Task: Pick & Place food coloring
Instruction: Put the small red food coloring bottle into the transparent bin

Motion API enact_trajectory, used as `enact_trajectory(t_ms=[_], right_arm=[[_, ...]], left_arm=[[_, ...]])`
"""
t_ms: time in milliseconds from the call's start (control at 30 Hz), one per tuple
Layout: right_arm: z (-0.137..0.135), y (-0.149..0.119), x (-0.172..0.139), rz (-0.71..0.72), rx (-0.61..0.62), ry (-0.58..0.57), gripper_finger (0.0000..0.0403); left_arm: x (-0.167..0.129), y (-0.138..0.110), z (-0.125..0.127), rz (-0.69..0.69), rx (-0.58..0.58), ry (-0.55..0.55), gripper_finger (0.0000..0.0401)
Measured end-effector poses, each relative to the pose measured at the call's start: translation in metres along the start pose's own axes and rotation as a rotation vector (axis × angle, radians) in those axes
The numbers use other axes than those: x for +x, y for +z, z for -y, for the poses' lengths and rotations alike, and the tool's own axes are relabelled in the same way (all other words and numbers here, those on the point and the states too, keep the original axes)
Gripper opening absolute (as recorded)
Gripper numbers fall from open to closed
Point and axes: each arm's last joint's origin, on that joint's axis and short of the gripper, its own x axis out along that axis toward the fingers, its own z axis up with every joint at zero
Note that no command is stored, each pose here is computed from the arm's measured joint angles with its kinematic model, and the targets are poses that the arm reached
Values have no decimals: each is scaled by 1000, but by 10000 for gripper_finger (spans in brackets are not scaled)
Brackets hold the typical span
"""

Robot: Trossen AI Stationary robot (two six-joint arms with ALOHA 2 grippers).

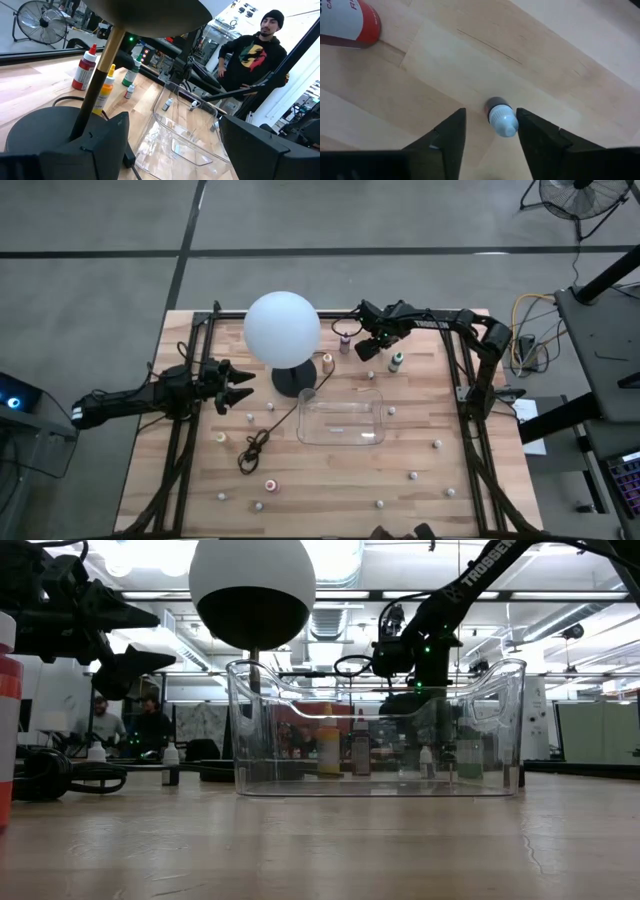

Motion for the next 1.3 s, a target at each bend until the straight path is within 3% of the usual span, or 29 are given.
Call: enact_trajectory(t_ms=[467, 767, 1067, 1300], right_arm=[[3, -1, 0, -21, 2, -10, 59], [2, 5, -12, -9, -57, -6, 53], [5, 12, -58, 51, -146, 8, 53], [7, -5, -109, 140, -262, 41, 53]], left_arm=[[0, 0, 0, 0, 0, 0, 279], [0, 0, 0, 0, 0, 0, 279], [0, 0, 0, 0, 0, 0, 279], [0, 0, 0, 0, 0, 0, 279]])
